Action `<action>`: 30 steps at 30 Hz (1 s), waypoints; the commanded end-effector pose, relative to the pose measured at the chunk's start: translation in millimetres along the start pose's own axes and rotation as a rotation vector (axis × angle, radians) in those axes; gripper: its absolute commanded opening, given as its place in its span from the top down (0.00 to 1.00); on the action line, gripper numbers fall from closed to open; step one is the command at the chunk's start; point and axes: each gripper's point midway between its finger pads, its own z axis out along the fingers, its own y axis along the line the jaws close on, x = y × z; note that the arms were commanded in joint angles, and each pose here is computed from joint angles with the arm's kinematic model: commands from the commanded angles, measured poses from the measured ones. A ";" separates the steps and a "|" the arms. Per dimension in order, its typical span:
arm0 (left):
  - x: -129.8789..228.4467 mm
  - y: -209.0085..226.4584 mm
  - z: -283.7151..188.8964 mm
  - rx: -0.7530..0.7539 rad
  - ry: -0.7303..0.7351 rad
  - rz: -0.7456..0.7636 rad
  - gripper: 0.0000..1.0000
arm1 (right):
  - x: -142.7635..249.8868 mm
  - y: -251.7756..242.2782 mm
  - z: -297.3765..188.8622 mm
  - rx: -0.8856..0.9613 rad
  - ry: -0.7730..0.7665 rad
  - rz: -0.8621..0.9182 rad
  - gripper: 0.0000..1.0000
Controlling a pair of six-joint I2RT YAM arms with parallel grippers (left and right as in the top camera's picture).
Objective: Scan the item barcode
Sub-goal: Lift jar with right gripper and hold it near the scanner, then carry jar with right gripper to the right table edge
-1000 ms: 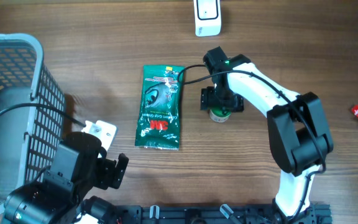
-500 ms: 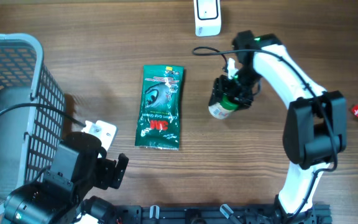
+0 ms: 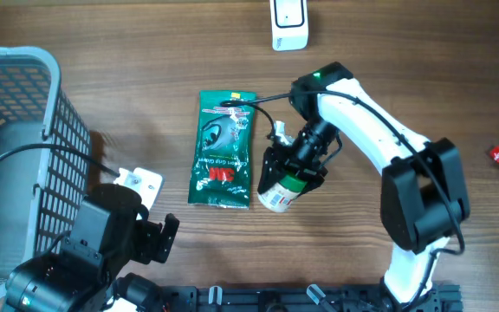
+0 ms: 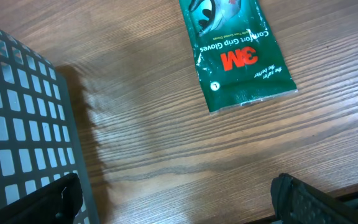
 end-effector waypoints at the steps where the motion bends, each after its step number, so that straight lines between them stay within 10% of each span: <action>1: -1.0 -0.7 -1.2 0.007 -0.007 0.004 0.00 | 3.8 -12.8 -8.4 0.111 -0.051 0.019 0.42; 6: -1.0 -0.7 -1.2 0.007 -0.007 0.004 0.00 | -18.7 -13.1 -60.6 0.214 -0.355 -0.034 0.44; 13: -1.0 -0.7 -1.2 0.007 -0.007 0.004 0.00 | -52.5 17.6 -241.6 0.473 -1.246 -0.187 0.56; 30: -1.0 -0.7 -1.2 0.007 -0.007 0.004 0.00 | -300.7 25.9 -307.1 0.759 -1.847 -0.742 0.48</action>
